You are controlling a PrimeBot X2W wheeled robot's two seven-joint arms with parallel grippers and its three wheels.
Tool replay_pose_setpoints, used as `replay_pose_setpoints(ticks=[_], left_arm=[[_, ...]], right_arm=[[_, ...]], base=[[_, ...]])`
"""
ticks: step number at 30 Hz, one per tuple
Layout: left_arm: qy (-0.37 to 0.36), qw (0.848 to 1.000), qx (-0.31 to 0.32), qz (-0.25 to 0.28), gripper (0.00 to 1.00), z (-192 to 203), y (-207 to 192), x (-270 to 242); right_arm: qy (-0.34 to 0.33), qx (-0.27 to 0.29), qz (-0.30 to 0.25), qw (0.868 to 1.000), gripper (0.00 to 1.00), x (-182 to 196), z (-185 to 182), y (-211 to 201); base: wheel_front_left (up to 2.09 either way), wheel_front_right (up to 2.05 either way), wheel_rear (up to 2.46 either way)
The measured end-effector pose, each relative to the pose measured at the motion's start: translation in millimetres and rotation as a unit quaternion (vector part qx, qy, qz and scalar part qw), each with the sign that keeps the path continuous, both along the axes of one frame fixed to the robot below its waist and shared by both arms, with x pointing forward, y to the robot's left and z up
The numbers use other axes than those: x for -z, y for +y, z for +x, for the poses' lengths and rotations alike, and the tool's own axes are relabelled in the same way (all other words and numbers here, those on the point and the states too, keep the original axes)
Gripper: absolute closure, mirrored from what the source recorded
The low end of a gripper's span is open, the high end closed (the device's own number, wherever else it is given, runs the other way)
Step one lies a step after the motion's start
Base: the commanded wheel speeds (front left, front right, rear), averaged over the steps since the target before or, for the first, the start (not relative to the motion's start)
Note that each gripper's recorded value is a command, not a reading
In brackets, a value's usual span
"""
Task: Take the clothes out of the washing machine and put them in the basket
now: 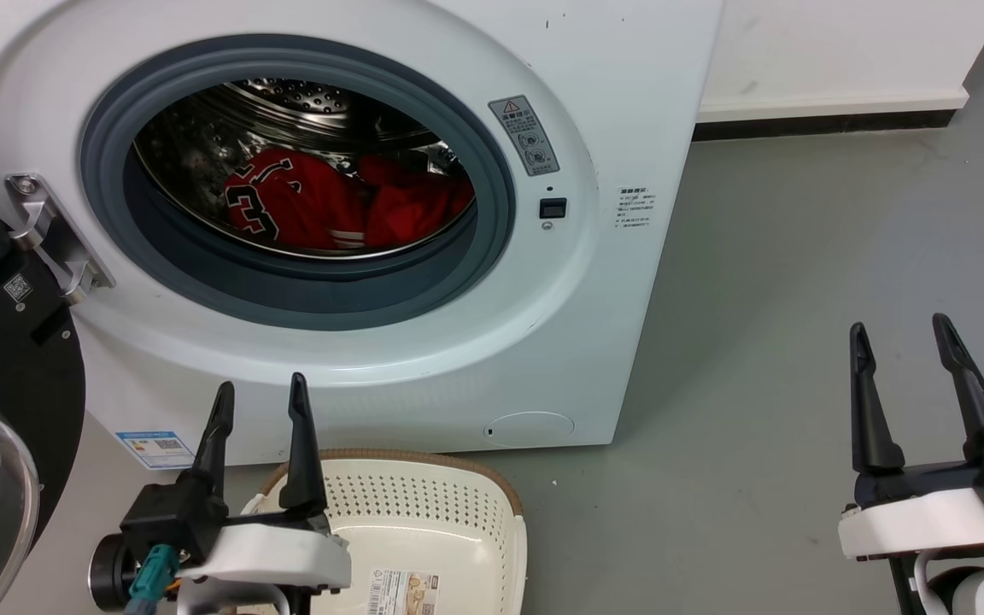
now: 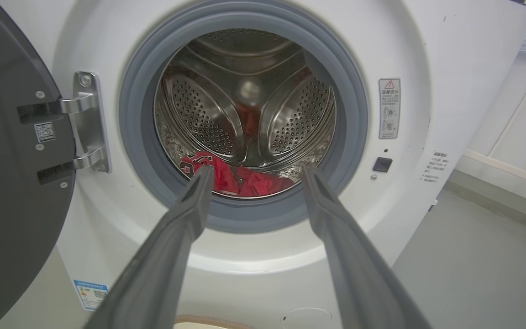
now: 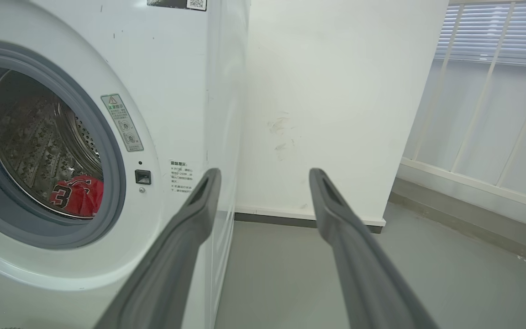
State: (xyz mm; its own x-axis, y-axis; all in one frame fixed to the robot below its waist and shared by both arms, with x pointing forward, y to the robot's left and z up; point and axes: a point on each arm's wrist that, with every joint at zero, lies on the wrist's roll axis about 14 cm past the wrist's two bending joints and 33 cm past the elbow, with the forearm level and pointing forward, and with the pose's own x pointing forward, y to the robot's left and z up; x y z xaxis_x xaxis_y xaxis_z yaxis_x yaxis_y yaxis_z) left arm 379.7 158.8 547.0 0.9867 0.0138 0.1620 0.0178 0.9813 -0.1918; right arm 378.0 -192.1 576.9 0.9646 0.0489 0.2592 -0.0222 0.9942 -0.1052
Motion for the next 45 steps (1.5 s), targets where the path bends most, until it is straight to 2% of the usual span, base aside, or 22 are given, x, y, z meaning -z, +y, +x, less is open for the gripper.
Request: replay_pose_setpoints(ticks=[9, 15, 19, 27, 38, 45], left_arm=[[-0.004, 0.999, 0.008, 0.053, 0.00, -1, -3, 5], [-0.015, 0.997, 0.011, 0.068, 0.00, 0, -5, 1], [-0.028, 0.997, 0.011, 0.066, 0.00, 0, -5, -5], [-0.038, 0.996, 0.015, 0.081, 0.00, 1, -4, -8], [-0.037, 0.994, 0.023, 0.098, 0.00, 3, -8, -5], [-0.015, 0.994, 0.034, 0.101, 0.00, 18, -10, 12]], right_arm=[[-0.002, 0.007, -0.026, 1.000, 0.00, 1, -1, -3], [-0.006, 0.012, -0.039, 0.999, 0.00, 0, -1, -5], [-0.008, 0.014, -0.031, 0.999, 0.00, 1, -1, -8], [0.013, -0.002, 0.021, 1.000, 0.00, 19, 1, -1], [0.022, -0.003, 0.019, 1.000, 0.00, 25, 3, 0], [0.039, 0.011, 0.018, 0.999, 0.00, 37, 12, -9]], base=[[0.00, 0.00, 0.00], [0.00, 0.00, 0.00], [0.00, 0.00, 0.00], [0.00, 0.00, 0.00], [0.00, 0.00, 0.00], [0.00, 0.00, 0.00]])
